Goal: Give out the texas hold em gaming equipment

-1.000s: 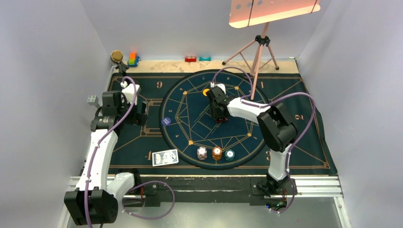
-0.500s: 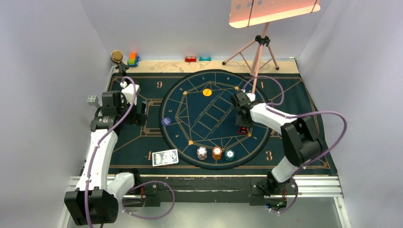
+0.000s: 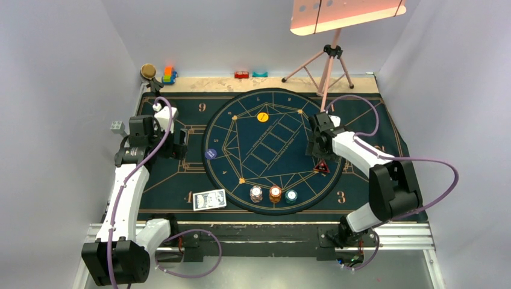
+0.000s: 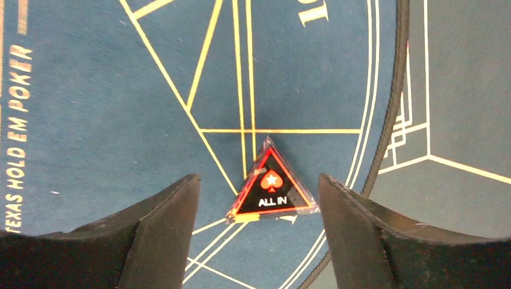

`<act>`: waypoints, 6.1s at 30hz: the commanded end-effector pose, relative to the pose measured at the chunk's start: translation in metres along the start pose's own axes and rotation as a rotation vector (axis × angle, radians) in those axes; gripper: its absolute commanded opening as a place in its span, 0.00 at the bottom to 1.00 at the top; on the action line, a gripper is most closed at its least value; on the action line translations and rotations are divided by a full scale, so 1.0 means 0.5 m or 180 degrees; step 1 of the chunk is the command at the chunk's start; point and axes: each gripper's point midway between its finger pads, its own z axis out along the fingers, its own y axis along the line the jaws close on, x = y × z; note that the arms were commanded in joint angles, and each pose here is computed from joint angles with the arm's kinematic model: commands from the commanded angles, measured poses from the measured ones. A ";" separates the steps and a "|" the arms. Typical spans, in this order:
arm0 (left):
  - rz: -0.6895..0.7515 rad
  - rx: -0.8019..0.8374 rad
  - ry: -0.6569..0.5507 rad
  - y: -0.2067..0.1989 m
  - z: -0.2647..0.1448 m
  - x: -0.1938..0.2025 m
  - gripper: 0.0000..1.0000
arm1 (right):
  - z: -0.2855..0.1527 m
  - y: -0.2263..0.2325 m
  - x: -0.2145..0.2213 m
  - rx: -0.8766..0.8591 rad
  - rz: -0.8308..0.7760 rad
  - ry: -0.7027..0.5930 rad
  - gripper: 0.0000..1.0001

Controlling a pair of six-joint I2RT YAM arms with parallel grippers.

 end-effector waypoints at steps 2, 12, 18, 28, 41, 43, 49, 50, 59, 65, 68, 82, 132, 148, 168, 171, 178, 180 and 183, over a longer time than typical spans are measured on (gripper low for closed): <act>0.0034 0.0012 -0.0089 0.000 -0.007 -0.010 1.00 | -0.046 0.045 -0.099 -0.0203 -0.0087 -0.0386 0.84; 0.0048 0.0026 -0.0107 -0.002 -0.008 -0.010 1.00 | -0.238 0.227 -0.106 -0.1967 -0.0254 -0.0859 0.19; 0.0043 0.0027 -0.0116 -0.003 -0.010 -0.010 1.00 | -0.314 0.326 -0.041 -0.2649 -0.0688 -0.0687 0.48; 0.0046 0.0010 -0.0115 -0.001 -0.010 -0.010 1.00 | -0.367 0.368 0.057 -0.2373 -0.1387 -0.0726 0.90; 0.0040 -0.0001 -0.0106 0.001 -0.007 -0.010 1.00 | -0.322 0.412 0.256 -0.1917 -0.2378 -0.0505 0.96; 0.0043 -0.0003 -0.0110 0.002 -0.008 -0.010 1.00 | -0.314 0.414 0.269 -0.1883 -0.2433 -0.0477 0.96; 0.0046 -0.0006 -0.0111 0.002 -0.009 -0.010 1.00 | -0.299 0.417 0.309 -0.1896 -0.2528 -0.0366 0.98; 0.0050 -0.0012 -0.0113 0.002 -0.009 -0.009 1.00 | -0.296 0.416 0.315 -0.1889 -0.2546 -0.0352 0.98; 0.0049 -0.0041 -0.0114 0.005 -0.010 -0.009 1.00 | -0.271 0.407 0.340 -0.1810 -0.2572 -0.0275 0.77; 0.0050 -0.0066 -0.0119 0.008 -0.010 -0.010 1.00 | -0.269 0.407 0.337 -0.1780 -0.2545 -0.0302 0.58; 0.0051 -0.0069 -0.0128 0.008 -0.011 -0.010 1.00 | -0.268 0.408 0.337 -0.1771 -0.2534 -0.0300 0.50; 0.0048 -0.0060 -0.0126 0.007 -0.011 -0.009 1.00 | -0.341 0.418 0.290 -0.1859 -0.2511 -0.0480 0.28; -0.0100 -0.0132 -0.0035 0.021 -0.002 -0.004 1.00 | -0.284 0.757 0.121 -0.2399 -0.2411 -0.0862 0.87; -0.0075 -0.0130 -0.0028 0.021 -0.002 -0.001 1.00 | -0.326 0.492 0.243 -0.2330 -0.2732 -0.0477 0.97; -0.0067 -0.0115 -0.0013 0.021 0.000 0.000 1.00 | -0.264 0.417 0.344 -0.2259 -0.2976 -0.0056 0.81; -0.0065 -0.0121 -0.0018 0.021 -0.001 0.001 1.00 | -0.259 0.414 0.347 -0.2242 -0.2976 -0.0047 0.78; -0.0066 -0.0139 -0.0025 0.023 -0.003 0.000 1.00 | -0.258 0.419 0.345 -0.2238 -0.2959 -0.0070 0.65; -0.0063 -0.0140 -0.0039 0.022 -0.004 -0.001 1.00 | -0.256 0.419 0.346 -0.2235 -0.2962 -0.0067 0.63; -0.0061 -0.0144 -0.0037 0.023 -0.004 0.000 1.00 | -0.253 0.418 0.347 -0.2221 -0.2968 -0.0060 0.60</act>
